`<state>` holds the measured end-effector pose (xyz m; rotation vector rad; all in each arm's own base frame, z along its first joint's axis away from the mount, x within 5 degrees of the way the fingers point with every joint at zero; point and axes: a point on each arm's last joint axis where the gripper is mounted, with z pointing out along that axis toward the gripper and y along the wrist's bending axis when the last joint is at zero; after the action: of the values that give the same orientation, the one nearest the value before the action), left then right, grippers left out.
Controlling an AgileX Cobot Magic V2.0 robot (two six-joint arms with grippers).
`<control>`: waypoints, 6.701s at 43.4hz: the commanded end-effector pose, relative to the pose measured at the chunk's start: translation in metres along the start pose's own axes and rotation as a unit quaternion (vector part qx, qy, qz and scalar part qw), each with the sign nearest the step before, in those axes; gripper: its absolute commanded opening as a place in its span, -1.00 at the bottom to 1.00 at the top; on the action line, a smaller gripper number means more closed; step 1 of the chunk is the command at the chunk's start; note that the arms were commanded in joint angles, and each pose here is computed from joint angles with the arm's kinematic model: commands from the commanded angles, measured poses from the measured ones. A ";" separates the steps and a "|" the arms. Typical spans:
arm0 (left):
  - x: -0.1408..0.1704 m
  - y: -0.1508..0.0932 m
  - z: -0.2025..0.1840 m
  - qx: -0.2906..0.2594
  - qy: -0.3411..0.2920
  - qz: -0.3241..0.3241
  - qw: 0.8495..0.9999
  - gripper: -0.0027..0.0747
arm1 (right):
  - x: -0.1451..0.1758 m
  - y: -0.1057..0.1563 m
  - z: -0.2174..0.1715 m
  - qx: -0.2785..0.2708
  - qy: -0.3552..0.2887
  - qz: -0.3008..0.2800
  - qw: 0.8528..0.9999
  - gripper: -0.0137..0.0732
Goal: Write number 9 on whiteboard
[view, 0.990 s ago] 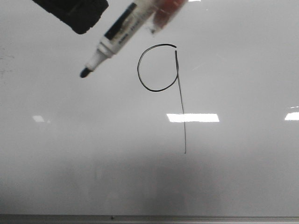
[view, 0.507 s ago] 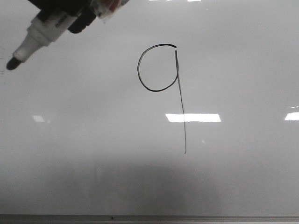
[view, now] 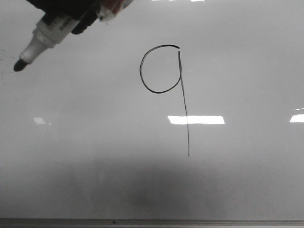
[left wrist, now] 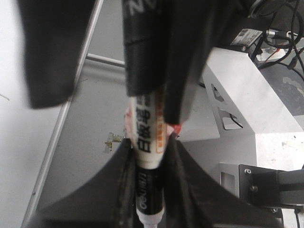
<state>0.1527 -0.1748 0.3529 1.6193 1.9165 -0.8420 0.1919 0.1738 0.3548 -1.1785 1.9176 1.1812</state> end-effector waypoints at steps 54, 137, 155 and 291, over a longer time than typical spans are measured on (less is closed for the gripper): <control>0.128 0.187 -0.040 -0.459 -0.110 -0.401 0.785 -0.98 | 0.152 0.097 -0.089 0.310 -0.220 -0.083 0.921 -0.84; 0.110 -0.041 -0.105 -0.529 -0.379 -0.152 0.744 -0.98 | 0.150 0.097 -0.091 0.315 -0.234 -0.079 0.916 -0.84; 0.110 -0.054 -0.110 -0.528 -0.407 -0.142 0.732 -0.98 | 0.150 0.097 -0.091 0.315 -0.234 -0.079 0.916 -0.84; 0.242 -0.057 -0.021 -0.627 -0.349 -0.211 0.664 -0.98 | 0.245 0.026 -0.095 0.619 -0.304 -0.007 0.725 -0.84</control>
<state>0.0560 -0.0012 0.1960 -0.0231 1.6519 -0.0462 0.0603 0.0021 0.1930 -0.0176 1.6798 0.0333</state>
